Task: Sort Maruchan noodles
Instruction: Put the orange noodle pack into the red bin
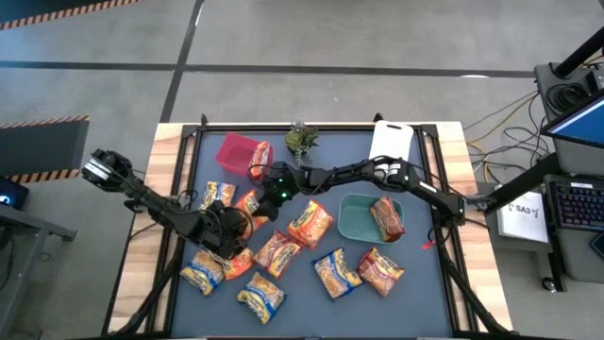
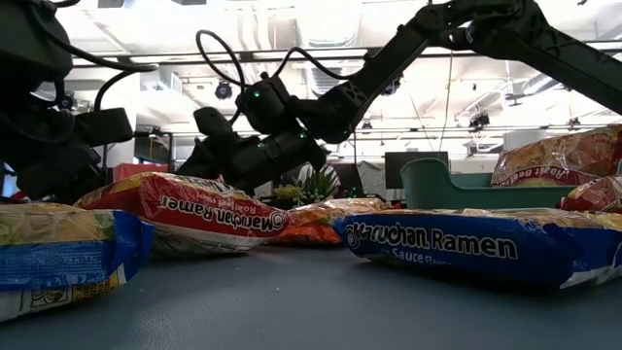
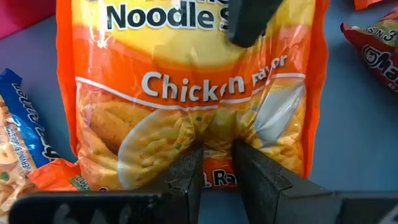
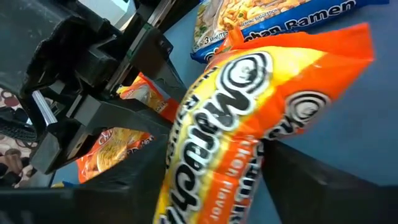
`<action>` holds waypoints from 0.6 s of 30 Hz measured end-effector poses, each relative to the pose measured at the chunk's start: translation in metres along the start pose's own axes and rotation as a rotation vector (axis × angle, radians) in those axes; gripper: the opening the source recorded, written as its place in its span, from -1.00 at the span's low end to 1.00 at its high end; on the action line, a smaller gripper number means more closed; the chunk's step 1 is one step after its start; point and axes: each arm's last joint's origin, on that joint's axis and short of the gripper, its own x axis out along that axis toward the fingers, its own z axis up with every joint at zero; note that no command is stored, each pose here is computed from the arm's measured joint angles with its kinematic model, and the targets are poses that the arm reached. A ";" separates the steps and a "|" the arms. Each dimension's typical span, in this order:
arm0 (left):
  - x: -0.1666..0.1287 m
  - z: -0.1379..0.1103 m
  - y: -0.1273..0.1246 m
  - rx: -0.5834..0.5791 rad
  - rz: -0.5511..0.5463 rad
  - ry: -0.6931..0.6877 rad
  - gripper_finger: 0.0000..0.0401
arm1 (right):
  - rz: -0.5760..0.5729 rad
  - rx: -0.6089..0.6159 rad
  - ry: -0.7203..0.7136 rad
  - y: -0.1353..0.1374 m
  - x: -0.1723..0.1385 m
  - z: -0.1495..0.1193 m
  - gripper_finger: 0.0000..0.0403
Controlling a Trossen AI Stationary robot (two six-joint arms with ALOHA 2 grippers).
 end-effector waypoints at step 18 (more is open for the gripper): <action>-0.017 0.013 0.001 -0.005 -0.119 -0.036 -0.62 | 0.035 -0.057 0.013 -0.004 -0.005 0.004 -0.35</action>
